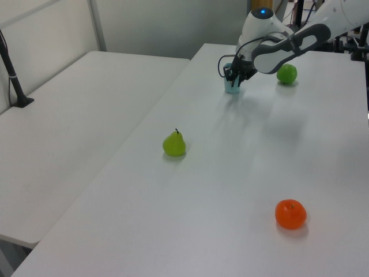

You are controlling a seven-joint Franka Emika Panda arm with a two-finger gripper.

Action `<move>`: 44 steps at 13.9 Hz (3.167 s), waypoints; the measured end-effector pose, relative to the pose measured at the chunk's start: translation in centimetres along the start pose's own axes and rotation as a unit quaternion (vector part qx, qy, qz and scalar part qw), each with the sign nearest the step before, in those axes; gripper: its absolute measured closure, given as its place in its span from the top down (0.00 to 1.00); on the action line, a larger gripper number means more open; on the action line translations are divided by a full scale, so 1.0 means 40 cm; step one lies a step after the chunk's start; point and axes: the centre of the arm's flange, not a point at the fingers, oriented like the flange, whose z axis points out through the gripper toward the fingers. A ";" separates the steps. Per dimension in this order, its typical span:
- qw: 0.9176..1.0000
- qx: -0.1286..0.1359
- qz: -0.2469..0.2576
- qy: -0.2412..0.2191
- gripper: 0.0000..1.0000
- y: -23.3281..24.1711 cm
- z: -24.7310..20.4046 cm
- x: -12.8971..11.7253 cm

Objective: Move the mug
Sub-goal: 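Close the gripper on the rim of the light-blue mug, then lift the mug and carry it toward the orange, turning it upright, then lower the upright mug onto the table and open the gripper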

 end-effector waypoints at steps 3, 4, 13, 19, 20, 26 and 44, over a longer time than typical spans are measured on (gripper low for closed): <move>1.000 -0.002 -0.006 0.003 0.24 -0.001 -0.001 0.000; 1.000 -0.001 -0.007 0.005 0.24 -0.003 -0.005 0.003; 0.997 0.049 -0.057 -0.005 0.24 -0.103 -0.349 0.017; 0.961 0.046 -0.260 -0.086 0.24 -0.083 -0.698 -0.178; 0.947 0.048 -0.300 -0.103 0.24 -0.056 -0.725 -0.218; 0.829 0.073 -0.518 -0.199 0.24 0.138 -0.735 -0.322; 0.821 0.077 -0.536 -0.181 0.34 0.304 -0.285 -0.449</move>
